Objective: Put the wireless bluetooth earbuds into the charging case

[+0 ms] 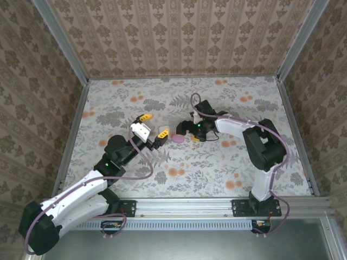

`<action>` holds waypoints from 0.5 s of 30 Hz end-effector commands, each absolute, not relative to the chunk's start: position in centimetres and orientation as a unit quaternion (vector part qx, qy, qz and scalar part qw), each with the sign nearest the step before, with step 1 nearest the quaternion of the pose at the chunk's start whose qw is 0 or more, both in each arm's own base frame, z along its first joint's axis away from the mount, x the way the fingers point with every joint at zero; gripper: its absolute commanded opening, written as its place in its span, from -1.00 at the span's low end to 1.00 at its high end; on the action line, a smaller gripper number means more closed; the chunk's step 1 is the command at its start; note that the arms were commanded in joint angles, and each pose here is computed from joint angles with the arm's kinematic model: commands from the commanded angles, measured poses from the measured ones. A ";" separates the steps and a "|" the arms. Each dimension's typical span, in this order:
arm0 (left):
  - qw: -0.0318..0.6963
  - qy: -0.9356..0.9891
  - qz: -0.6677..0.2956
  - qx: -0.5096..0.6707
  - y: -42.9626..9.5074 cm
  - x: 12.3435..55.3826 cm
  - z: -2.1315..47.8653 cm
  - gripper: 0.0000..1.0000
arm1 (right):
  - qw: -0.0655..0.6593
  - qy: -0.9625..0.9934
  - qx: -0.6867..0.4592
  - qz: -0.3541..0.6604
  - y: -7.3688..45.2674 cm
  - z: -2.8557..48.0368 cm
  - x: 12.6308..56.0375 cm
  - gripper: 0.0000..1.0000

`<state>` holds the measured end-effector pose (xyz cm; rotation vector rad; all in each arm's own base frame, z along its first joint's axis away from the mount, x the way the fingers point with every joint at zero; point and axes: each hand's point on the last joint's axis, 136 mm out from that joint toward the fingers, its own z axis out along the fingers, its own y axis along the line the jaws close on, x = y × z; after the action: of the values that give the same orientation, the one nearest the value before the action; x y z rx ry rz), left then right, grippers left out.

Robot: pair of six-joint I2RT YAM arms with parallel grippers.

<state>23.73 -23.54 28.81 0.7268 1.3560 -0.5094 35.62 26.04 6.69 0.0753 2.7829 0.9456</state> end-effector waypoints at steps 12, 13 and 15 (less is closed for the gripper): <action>0.625 0.763 -0.094 0.137 -14.9 30.9 24.7 1.00 | 0.510 0.848 0.086 -0.118 3.6 21.2 35.2 1.00; 0.616 0.774 -0.086 0.118 -13.7 31.4 24.1 1.00 | 0.523 0.832 0.110 -0.147 1.9 21.3 34.9 1.00; 0.606 0.787 -0.056 0.101 -11.6 32.1 23.3 1.00 | 0.531 0.824 0.101 -0.172 0.3 20.6 34.7 1.00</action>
<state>31.30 -14.45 23.86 0.3631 1.7394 -0.1934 34.99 5.70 20.82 0.1711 2.0642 -0.0732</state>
